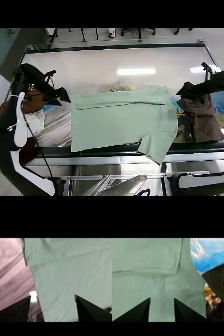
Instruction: Fold the shirts.
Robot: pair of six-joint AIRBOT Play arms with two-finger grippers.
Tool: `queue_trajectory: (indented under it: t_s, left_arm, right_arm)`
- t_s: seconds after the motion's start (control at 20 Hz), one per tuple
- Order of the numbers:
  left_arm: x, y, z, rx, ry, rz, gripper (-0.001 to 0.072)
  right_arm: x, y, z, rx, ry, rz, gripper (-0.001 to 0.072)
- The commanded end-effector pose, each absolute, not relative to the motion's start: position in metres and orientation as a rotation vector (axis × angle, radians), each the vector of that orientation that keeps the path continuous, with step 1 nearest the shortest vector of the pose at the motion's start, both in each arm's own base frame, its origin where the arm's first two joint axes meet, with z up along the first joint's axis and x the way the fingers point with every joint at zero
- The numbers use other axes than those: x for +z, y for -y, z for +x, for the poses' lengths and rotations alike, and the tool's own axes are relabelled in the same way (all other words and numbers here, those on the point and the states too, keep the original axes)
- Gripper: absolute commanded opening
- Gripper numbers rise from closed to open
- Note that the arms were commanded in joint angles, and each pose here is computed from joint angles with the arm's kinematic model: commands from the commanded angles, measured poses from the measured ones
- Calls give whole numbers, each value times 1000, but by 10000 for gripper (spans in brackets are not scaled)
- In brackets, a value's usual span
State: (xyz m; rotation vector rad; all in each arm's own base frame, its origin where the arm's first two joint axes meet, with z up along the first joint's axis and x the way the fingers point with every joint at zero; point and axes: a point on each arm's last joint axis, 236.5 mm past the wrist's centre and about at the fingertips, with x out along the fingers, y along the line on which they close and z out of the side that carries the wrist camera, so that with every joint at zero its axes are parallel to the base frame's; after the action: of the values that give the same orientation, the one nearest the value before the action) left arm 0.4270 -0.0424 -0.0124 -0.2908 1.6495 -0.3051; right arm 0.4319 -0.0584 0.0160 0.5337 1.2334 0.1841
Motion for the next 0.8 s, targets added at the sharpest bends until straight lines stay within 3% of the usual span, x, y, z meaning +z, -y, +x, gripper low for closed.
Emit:
queue_trajectory:
  t_s: [0.0,0.2,0.35,0.45,0.55,0.75]
  left_arm:
    - [-26,27,356,-219,-1712,-393,607]
    - [-85,42,258,-163,-1811,-472,607]
    - [-108,60,220,-154,-1829,-530,606]
    - [-109,75,212,-186,-1808,-600,606]
    - [-106,86,216,-211,-1776,-657,606]
    - [-109,103,231,-239,-1711,-638,577]
  right_arm:
    - [14,76,367,106,-1272,613,343]
    - [-16,111,301,-40,-1278,791,346]
    - [-27,125,274,-100,-1275,920,345]
    - [-31,127,265,-114,-1282,956,348]
    - [-38,120,260,-111,-1302,980,451]
    - [-68,91,234,-91,-1385,1047,460]
